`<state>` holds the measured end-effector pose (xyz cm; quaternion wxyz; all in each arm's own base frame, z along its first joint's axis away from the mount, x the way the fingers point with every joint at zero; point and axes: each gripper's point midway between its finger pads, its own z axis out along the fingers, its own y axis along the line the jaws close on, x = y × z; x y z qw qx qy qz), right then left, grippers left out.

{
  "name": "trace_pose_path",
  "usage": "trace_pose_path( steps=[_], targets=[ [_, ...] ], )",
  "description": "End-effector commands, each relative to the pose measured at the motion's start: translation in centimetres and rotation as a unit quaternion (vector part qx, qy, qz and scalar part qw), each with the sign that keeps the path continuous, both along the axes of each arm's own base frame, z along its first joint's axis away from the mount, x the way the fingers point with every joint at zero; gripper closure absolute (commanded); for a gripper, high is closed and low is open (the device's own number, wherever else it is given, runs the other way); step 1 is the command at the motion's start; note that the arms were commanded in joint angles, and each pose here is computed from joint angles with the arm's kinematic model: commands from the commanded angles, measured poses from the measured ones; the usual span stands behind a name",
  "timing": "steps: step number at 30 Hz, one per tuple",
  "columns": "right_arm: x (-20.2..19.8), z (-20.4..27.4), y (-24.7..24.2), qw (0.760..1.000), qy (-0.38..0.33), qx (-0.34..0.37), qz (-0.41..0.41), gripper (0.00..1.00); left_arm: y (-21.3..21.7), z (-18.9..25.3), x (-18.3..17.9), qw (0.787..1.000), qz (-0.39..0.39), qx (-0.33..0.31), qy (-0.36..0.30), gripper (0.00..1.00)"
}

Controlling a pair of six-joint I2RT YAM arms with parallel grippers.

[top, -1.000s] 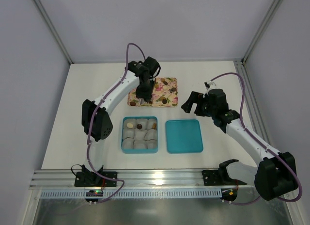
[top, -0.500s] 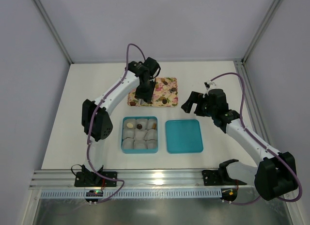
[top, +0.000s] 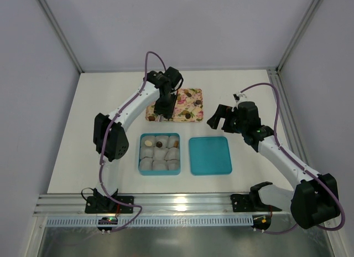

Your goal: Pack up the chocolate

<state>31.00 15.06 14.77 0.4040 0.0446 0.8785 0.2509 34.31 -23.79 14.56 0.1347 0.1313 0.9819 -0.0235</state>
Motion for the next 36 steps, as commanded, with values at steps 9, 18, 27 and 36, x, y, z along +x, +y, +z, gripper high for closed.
trace_pose_path(
  steps=[9,18,27,36],
  targets=[
    [0.2,0.8,0.3,1.000,-0.017,0.005,0.005,0.00,0.1,0.9,-0.1,1.000,-0.012,-0.003,-0.006,0.73],
    [0.1,0.7,0.2,1.000,-0.018,0.001,0.004,0.00,0.3,2.7,1.1,0.999,-0.008,0.003,-0.038,0.73],
    [0.1,0.6,0.1,1.000,-0.015,0.002,0.003,0.00,0.4,3.4,1.3,0.999,-0.007,0.003,-0.047,0.74],
    [0.0,0.5,0.2,1.000,-0.014,0.003,0.004,0.00,0.9,4.5,0.7,0.999,-0.005,-0.002,-0.053,0.74]
  ],
)
